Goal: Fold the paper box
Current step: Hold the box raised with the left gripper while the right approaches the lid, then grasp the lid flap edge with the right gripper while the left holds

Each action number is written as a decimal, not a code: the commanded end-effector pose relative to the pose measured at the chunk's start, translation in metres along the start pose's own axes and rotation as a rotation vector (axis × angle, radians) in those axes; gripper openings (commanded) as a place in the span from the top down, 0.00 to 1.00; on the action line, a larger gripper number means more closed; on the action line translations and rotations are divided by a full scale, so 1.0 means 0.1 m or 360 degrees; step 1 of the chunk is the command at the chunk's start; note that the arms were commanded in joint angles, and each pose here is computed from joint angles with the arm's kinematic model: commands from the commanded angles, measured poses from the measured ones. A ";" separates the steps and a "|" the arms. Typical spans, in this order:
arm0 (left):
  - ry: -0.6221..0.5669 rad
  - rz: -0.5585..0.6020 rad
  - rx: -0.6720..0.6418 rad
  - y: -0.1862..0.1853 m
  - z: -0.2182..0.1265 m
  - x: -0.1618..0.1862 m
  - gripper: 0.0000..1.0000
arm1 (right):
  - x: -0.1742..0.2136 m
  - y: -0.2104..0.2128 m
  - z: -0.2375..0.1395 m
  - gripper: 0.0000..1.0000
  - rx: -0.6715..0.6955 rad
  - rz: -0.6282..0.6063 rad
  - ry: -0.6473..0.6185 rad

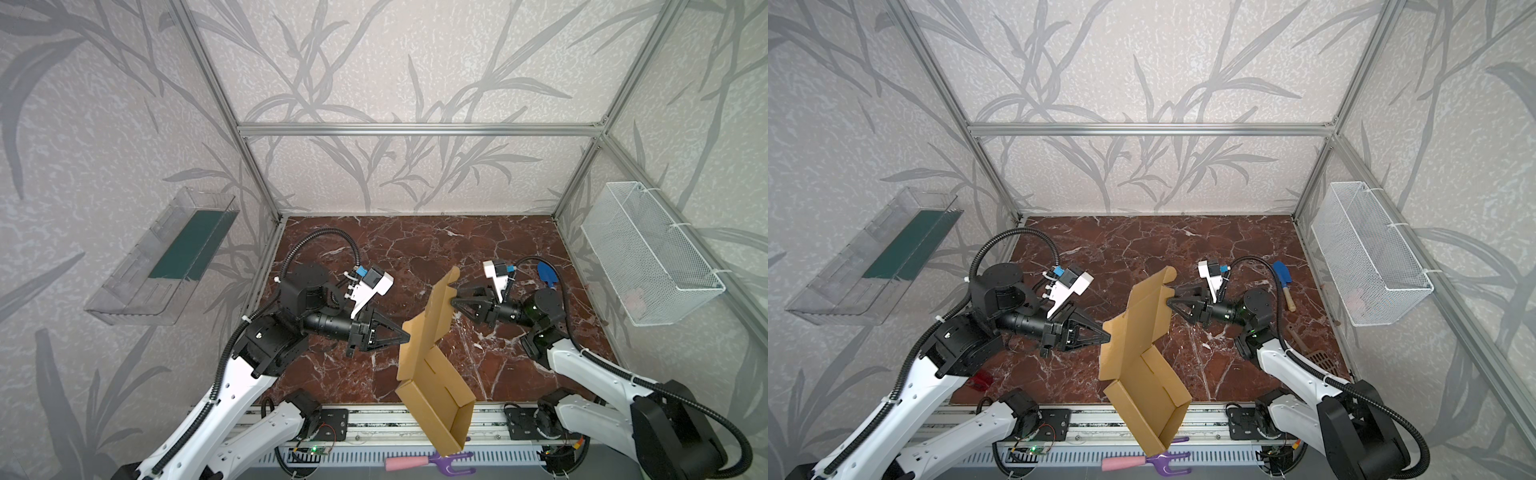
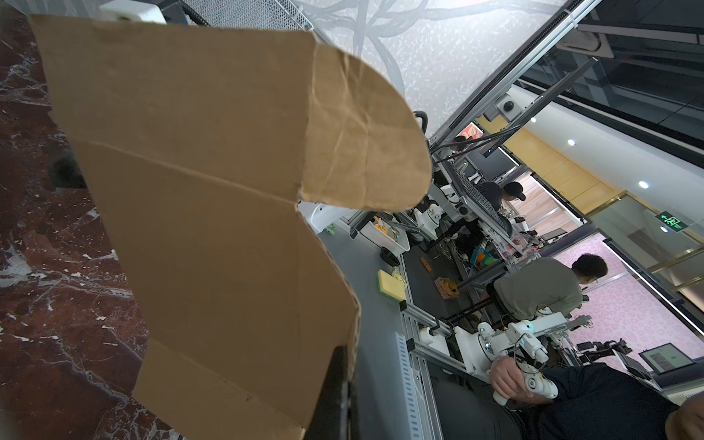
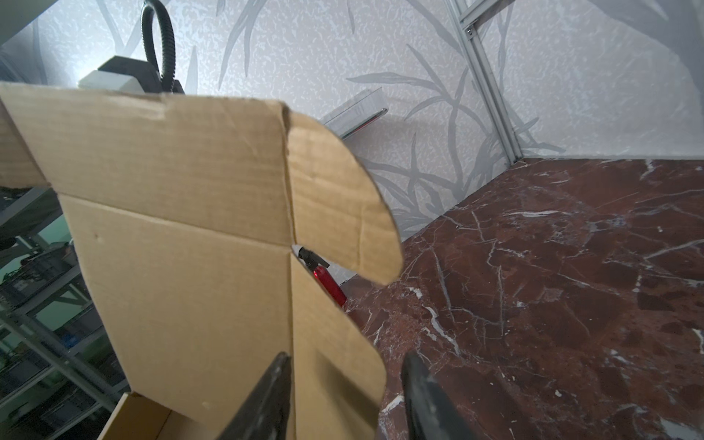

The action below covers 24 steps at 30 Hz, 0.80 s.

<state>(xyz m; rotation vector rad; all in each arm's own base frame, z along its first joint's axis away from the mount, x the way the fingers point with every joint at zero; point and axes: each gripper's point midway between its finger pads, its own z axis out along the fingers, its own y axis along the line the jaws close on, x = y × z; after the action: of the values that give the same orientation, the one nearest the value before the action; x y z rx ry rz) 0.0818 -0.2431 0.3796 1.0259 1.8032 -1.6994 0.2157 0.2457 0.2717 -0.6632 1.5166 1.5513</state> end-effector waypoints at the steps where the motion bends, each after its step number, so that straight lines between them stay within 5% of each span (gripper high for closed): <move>1: -0.0002 0.0079 0.0065 -0.12 -0.01 -0.01 1.00 | -0.02 0.14 0.01 0.55 -0.0106 -0.0064 -0.0005; 13: 0.0044 0.0109 -0.0066 -0.02 -0.04 0.10 1.00 | -0.01 0.19 -0.07 0.76 -0.0023 -0.0155 -0.0018; 24: 0.0028 0.0157 -0.0581 0.63 -0.12 0.12 1.00 | 0.13 0.04 -0.18 0.90 0.0235 -0.0158 0.0044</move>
<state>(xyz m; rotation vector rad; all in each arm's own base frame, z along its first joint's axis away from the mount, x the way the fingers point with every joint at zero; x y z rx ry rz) 0.1049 -0.2353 0.3390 0.9856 1.9379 -1.4101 0.2015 0.2323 0.2743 -0.6717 1.5195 1.3988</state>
